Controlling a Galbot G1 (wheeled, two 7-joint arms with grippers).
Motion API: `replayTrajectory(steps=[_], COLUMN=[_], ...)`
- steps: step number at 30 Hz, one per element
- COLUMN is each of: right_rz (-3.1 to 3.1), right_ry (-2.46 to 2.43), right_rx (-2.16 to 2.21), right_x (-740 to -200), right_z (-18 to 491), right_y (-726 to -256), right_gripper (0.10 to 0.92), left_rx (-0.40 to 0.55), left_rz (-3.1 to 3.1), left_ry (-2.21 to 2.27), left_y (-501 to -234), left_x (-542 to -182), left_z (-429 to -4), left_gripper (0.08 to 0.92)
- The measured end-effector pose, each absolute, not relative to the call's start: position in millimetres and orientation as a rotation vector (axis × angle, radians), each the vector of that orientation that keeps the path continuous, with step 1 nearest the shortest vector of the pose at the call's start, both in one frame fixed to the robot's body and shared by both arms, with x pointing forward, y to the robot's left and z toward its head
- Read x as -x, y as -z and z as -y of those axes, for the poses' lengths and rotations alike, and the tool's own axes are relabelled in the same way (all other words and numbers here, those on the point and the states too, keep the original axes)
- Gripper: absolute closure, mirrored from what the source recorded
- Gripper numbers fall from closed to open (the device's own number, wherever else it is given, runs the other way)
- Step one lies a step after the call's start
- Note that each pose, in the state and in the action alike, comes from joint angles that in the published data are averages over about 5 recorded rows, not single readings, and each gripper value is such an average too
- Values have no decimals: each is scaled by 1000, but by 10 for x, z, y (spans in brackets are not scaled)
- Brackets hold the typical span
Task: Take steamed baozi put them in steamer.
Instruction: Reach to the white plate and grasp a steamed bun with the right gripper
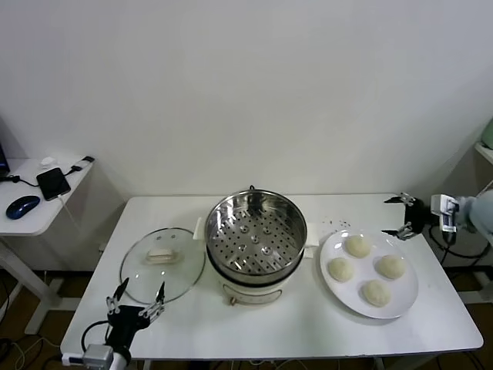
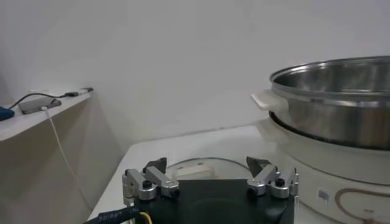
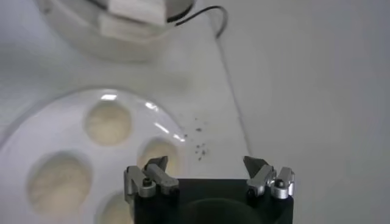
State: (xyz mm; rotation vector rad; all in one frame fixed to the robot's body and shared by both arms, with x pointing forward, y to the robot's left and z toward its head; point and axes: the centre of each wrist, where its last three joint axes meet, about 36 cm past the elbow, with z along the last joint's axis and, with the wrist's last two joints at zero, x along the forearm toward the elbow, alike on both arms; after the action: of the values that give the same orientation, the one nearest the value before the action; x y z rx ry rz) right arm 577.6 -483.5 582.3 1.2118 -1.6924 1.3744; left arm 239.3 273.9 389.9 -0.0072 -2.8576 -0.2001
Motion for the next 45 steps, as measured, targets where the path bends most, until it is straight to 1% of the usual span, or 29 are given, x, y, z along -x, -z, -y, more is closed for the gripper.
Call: replayTrajectory(steps=[8, 17, 28, 45], right_rz=[1493, 1405, 1350, 1364], right_ry=[-1372, -1368, -1398, -1418], right_rx=[-1302, -1339, -1324, -1261], right_x=[-6164, -6419, -6585, -6677], right_z=[4660, 4408, 4252, 4173], right_y=[-5628, -5281, -4971, -4649], right_gripper=[200, 200, 200, 200], left_rx=[-8, -24, -19, -18], left_rz=[2859, 2862, 2856, 2850], left_ry=[197, 190, 178, 173], left_y=[-3905, -3922, -3900, -3859], left_x=[-2387, -2369, -2335, -2320], left_z=[-2760, -2789, -2758, -2754], left_gripper=[177, 177, 177, 177])
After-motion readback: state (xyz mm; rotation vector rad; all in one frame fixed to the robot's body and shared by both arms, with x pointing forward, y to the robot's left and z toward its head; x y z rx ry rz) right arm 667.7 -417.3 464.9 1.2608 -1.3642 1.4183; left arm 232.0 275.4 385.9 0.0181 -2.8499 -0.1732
